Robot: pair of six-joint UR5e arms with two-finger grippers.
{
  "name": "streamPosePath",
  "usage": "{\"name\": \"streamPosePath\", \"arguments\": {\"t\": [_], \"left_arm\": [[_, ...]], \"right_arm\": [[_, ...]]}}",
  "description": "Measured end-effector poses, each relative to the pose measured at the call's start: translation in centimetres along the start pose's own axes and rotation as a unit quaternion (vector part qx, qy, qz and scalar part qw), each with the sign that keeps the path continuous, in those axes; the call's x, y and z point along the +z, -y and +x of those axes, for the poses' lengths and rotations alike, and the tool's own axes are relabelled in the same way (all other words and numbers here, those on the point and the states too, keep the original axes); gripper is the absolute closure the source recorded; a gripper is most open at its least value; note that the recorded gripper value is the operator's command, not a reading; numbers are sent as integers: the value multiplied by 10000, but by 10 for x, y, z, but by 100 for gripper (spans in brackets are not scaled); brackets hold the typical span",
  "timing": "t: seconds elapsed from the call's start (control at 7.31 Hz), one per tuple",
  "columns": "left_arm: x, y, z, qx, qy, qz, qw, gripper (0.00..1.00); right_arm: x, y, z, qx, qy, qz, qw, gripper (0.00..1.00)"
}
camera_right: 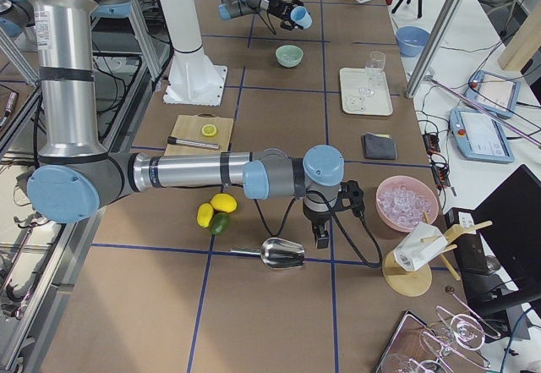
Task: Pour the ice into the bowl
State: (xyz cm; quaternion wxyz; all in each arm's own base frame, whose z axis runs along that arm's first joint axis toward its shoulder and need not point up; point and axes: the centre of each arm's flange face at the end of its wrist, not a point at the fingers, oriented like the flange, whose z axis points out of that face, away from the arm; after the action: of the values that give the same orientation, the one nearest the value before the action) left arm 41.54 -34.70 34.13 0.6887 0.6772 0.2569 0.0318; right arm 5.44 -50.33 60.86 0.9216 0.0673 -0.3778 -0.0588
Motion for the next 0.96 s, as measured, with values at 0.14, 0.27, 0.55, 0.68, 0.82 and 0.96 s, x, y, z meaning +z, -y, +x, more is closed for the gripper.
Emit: {"name": "streamPosePath", "arguments": {"t": [0.14,0.27,0.55,0.68,0.82,0.96], "left_arm": [[0,-6,-6,-698,-104,-99,9975,100],[2,-14,-21,-1364,-286,-288,9898,100],[0,-48,-90,-1776,-427,-890,9791,100],[-9,-70,-131,-1699,-285,-1174,9780,100],[-20,-91,-170,-1620,-67,-1432,9763,100],[-33,-112,-201,-1642,181,-1670,9720,100]], "right_arm": [[0,0,0,0,0,1,10000,0],[0,0,0,-4,0,3,10000,0],[0,-1,0,-7,-1,4,10000,0],[-1,-1,0,-9,-1,6,10000,0],[-1,-1,0,-9,-1,6,10000,0],[-1,-1,0,-10,-1,7,10000,0]]}}
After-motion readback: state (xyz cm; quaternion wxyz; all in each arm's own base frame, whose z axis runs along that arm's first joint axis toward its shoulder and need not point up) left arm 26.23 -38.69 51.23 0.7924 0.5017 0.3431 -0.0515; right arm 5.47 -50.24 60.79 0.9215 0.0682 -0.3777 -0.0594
